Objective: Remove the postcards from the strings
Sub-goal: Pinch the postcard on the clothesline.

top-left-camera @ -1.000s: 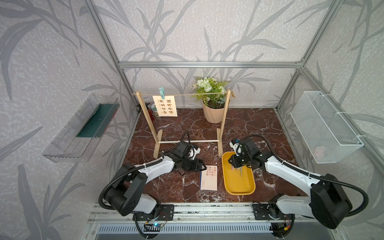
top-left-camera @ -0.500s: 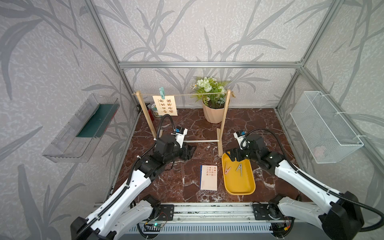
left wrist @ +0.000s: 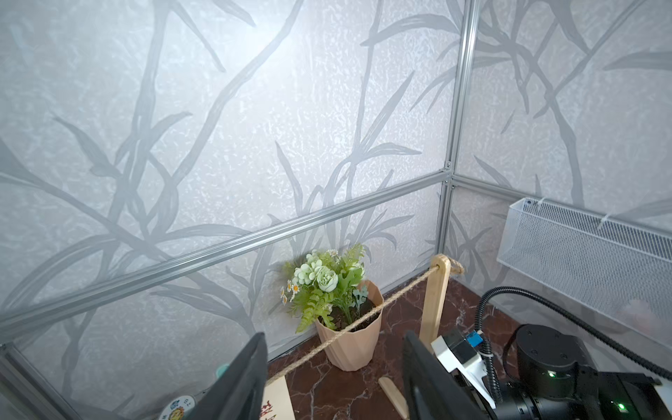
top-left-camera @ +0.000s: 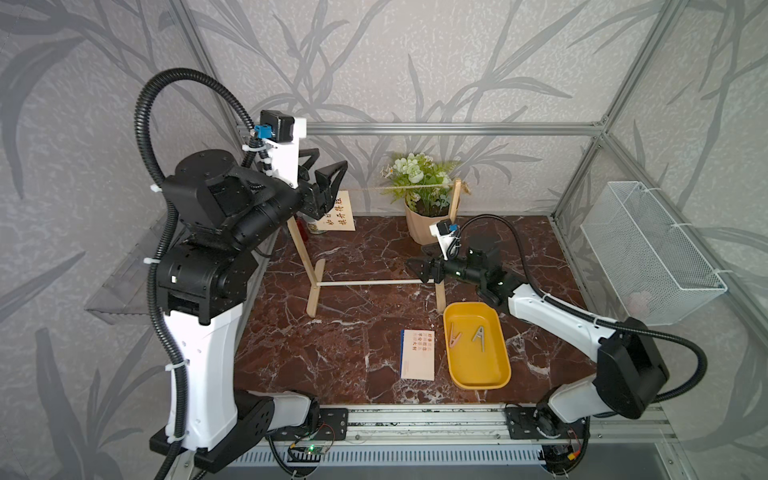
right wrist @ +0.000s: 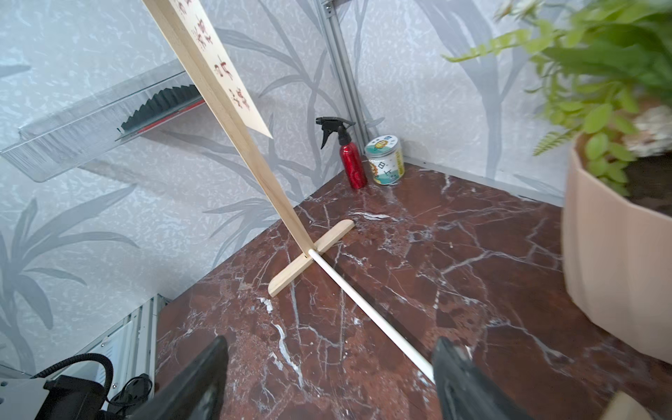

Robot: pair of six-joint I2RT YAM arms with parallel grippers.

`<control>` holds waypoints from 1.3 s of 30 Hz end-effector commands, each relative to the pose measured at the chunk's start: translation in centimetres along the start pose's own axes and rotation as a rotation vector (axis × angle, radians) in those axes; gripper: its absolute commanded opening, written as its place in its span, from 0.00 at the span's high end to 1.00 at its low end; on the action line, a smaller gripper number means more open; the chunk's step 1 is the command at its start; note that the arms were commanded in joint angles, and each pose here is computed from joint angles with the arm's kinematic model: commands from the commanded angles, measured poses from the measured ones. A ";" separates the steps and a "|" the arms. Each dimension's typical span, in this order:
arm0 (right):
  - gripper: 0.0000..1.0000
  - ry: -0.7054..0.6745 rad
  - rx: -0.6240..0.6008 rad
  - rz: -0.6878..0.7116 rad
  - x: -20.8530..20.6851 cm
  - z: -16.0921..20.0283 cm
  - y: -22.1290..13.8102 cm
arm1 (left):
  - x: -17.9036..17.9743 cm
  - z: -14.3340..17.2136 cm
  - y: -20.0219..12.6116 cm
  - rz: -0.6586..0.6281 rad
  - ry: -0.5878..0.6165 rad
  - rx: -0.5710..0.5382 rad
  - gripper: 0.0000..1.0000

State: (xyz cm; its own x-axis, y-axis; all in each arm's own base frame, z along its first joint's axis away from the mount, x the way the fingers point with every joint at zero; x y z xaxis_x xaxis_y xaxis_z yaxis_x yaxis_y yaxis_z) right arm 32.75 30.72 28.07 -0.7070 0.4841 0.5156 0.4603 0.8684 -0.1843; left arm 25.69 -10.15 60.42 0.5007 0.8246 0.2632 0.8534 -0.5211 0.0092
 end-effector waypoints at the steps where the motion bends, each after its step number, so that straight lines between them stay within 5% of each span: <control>1: 0.14 -0.067 -0.082 -0.148 3.8 -3.3 0.6 | -0.1 3.0 2.9 0.177 0.016 0.065 0.40; 6: 0.13 -0.121 -0.096 -0.191 5.8 -3.9 1.7 | 2.5 5.3 4.0 0.315 -0.059 0.030 0.38; 16: 0.13 -0.090 -0.063 -0.210 6.1 -2.7 4.0 | 9.1 5.0 4.0 0.407 -0.171 -0.094 0.39; 27: 0.13 -0.098 -0.044 -0.234 7.5 -2.7 5.3 | 9.1 10.8 5.2 0.348 -0.165 0.124 0.33; 39: 0.14 -0.092 -0.007 -0.234 7.3 -1.6 6.8 | 8.5 12.1 6.3 0.458 -0.197 0.116 0.22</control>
State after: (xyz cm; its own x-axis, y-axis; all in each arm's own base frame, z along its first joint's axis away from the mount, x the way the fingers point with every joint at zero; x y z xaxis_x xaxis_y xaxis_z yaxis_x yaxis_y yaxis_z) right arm 31.41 39.43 30.77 -0.8247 0.2938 0.4833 0.2885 0.9535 -0.0875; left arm 38.38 -2.82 50.75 0.7971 0.6039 0.0034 0.5942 -0.7834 -0.1823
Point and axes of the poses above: each gripper's point midway between its finger pads, its own y axis out along the fingers, its own x axis along the line the jaws close on, z = x × y, the point moved 4 cm from there along -y, back along the fingers, and after that the axes turned 10 degrees about y, right-handed, at the moved point
